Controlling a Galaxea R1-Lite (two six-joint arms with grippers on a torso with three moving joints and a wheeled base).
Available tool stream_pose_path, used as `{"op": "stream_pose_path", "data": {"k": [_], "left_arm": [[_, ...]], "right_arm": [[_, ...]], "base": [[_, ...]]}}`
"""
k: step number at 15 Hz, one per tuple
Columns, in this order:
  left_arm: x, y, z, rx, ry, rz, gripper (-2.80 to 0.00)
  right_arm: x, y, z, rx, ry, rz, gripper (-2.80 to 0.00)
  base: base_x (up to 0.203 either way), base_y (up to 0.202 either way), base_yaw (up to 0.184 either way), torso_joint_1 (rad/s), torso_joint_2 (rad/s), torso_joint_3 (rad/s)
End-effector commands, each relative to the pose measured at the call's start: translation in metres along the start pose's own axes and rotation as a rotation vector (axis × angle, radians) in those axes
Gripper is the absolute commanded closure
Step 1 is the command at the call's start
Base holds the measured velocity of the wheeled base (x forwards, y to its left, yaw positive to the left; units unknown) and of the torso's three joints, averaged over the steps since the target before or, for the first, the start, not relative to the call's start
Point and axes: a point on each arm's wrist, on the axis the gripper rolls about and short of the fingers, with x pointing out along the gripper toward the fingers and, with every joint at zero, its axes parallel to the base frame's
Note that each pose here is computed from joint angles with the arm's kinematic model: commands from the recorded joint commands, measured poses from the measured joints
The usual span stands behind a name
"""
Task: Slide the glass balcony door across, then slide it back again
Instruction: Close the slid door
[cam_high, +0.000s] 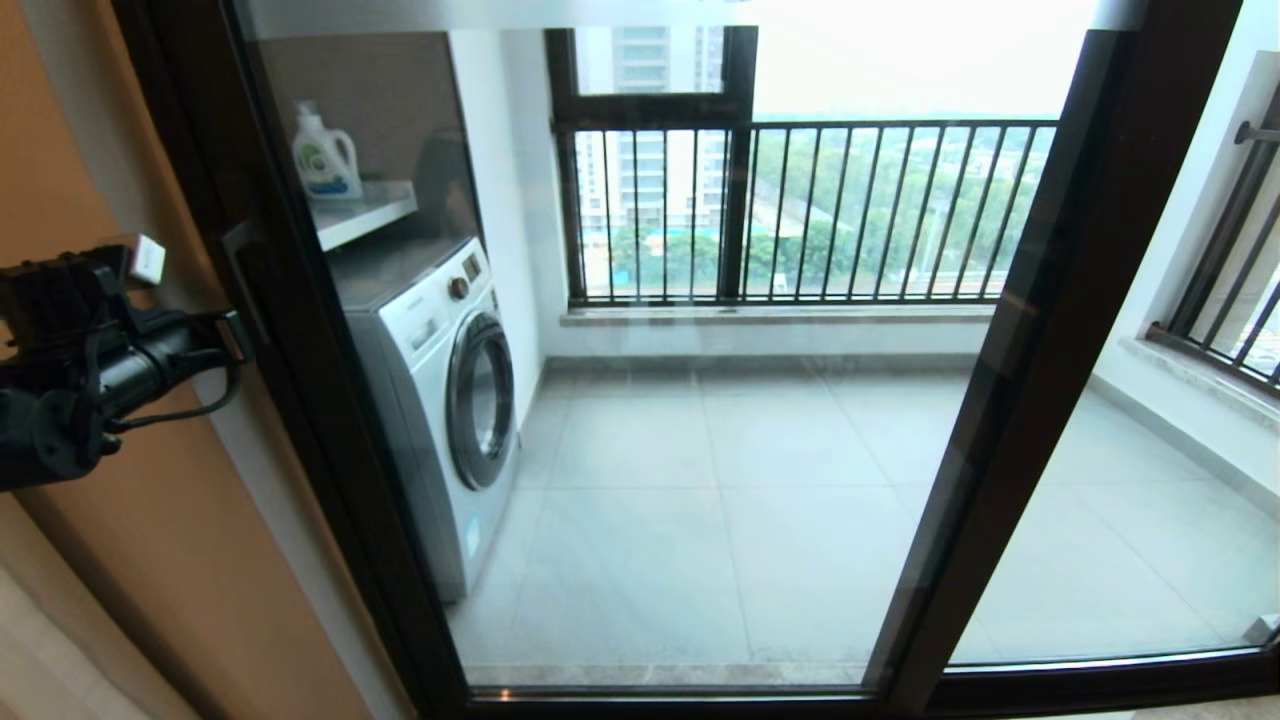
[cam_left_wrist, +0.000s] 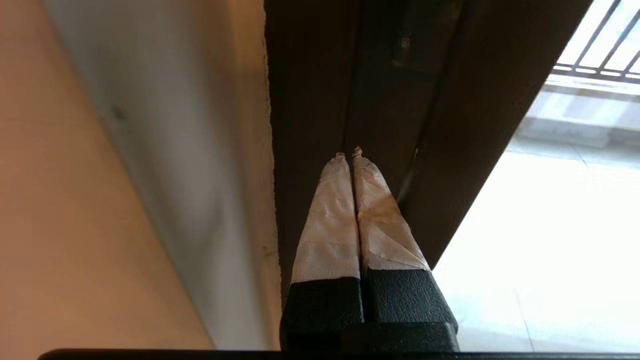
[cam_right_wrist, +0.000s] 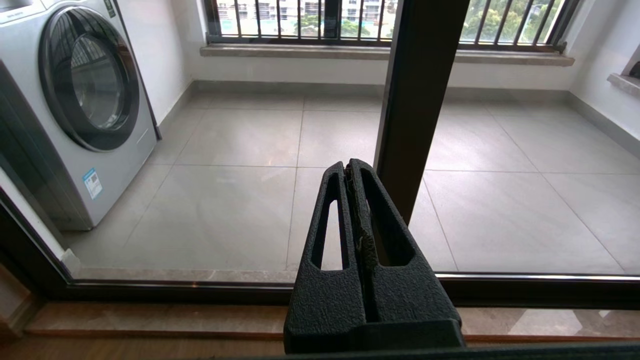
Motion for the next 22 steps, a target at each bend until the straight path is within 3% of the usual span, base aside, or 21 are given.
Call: {"op": "stream_pose_path", "data": {"k": [1,8,11,22], "left_arm": [[0.003,-0.005,-0.003,0.017,0.004,-0.017,0.00],[0.005,-0.026,0.002,0.039,-0.013,-0.064,0.00],[0.003,-0.044,0.006,0.043,-0.025,-0.104,0.00],[0.010,-0.080,0.038,0.057,-0.101,-0.162,0.00]], "right_arm": [[0.001,0.000,-0.003,0.000,0.013,0.002,0.00],[0.001,0.000,-0.003,0.000,0.013,0.002,0.00],[0.001,0.000,-0.003,0.000,0.013,0.002,0.00],[0.001,0.000,-0.003,0.000,0.013,0.002,0.00]], "base": [[0.000,0.000,0.000,0.000,0.00,0.000],[0.000,0.000,0.000,0.000,0.00,0.000],[0.000,0.000,0.000,0.000,0.00,0.000],[0.000,0.000,0.000,0.000,0.00,0.000]]}}
